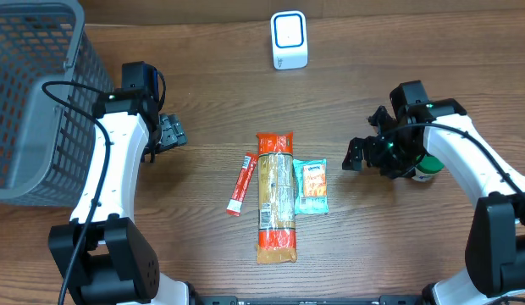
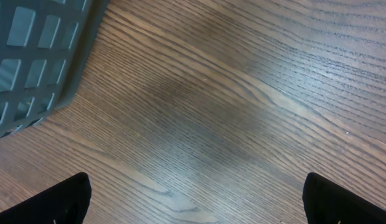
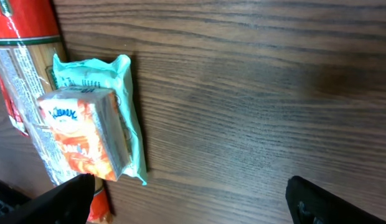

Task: Scan the item barcode
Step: 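Move the right gripper over the orange Kleenex tissue pack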

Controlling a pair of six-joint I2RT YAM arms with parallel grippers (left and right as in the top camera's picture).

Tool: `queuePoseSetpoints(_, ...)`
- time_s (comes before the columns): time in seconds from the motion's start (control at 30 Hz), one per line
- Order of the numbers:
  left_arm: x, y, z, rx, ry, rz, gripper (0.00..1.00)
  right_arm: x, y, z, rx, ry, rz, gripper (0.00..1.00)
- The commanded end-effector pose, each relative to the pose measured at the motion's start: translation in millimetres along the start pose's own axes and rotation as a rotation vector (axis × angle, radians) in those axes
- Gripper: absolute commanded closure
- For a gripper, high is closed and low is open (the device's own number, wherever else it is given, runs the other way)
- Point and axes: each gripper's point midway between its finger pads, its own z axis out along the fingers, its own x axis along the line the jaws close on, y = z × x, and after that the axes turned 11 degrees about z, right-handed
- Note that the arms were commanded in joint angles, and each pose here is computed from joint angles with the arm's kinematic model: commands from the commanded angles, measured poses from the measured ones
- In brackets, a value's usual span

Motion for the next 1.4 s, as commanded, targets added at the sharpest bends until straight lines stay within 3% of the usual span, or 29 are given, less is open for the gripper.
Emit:
queuePoseSetpoints(0.0, 2.8, 6.9, -11.1, -0.039, 0.001, 0.016, 0.00, 4.6, 0.7, 2.8, -0.015, 0.028, 0.021, 0.00)
queuePoseSetpoints(1.17, 2.8, 6.9, -11.1, -0.039, 0.001, 0.016, 0.00, 8.1, 2.6, 11.6, -0.025, 0.076, 0.068, 0.00)
queuePoseSetpoints(1.37, 2.8, 6.9, -11.1, -0.039, 0.001, 0.016, 0.00, 23.6, -0.7, 9.8, 0.001, 0.164, 0.058, 0.00)
